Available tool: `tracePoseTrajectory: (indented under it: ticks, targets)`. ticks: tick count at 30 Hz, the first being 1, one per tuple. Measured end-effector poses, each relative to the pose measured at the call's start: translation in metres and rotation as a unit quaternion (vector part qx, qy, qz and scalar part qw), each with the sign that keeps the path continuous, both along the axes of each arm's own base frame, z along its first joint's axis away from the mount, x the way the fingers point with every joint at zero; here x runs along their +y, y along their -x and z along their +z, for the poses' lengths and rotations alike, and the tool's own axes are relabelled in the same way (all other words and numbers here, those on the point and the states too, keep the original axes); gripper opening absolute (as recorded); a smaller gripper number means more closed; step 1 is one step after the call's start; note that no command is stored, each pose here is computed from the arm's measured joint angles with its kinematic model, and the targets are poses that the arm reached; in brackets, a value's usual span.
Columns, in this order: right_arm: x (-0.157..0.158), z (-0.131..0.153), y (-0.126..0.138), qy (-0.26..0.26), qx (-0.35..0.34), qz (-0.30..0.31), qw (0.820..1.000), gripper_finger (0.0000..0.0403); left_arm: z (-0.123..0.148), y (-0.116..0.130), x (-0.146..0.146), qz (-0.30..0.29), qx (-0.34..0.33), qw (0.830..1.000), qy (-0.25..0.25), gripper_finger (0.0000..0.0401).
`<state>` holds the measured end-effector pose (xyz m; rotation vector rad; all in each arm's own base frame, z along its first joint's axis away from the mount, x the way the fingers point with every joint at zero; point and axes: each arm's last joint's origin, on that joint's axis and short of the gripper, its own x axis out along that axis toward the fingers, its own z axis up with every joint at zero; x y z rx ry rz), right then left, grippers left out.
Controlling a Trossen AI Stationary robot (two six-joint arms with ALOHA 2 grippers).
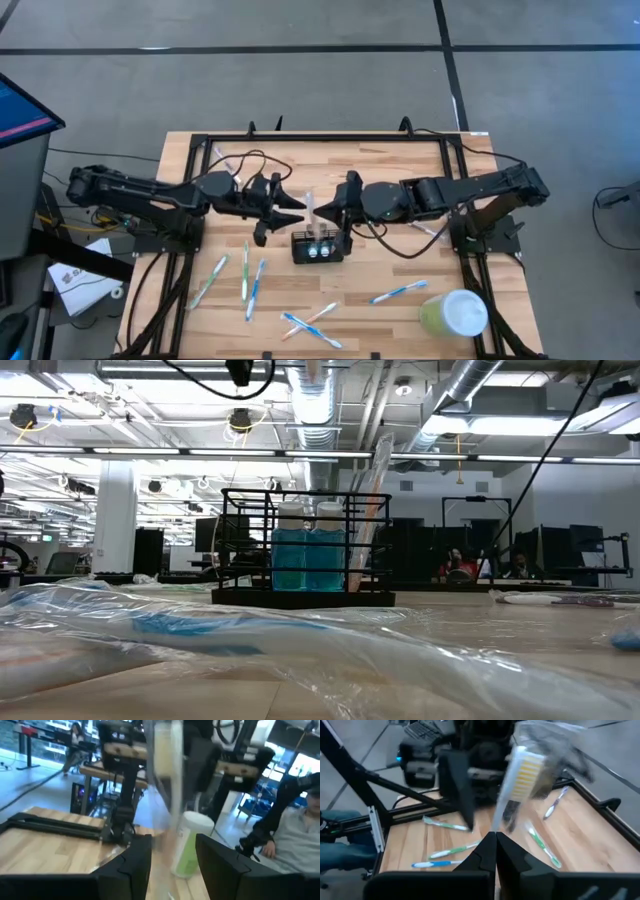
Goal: Pick & Place toothbrushing station
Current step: Put the top right orange toothbrush into the top right section of the mesh organizer
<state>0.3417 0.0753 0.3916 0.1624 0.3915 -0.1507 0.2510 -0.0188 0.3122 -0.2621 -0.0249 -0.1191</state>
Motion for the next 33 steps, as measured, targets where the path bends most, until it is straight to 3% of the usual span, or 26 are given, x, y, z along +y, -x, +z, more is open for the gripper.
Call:
tracePoseTrajectory:
  ticks: [13,20,33]
  targets:
    - [-0.010,0.007,-0.005,-0.015,-0.038,0.008,0.999,0.0000,-0.006,-0.006,0.000,0.000,0.006,1.000,0.003,0.0163]
    - [-0.012,0.007,-0.006,-0.014,-0.036,0.008,0.999,0.0000,-0.008,-0.009,0.000,0.000,0.009,1.000,0.003,0.0186]
    - [-0.012,0.004,-0.005,-0.008,-0.020,0.019,1.000,0.0000,-0.010,-0.010,0.011,0.022,0.014,1.000,0.017,0.0187]
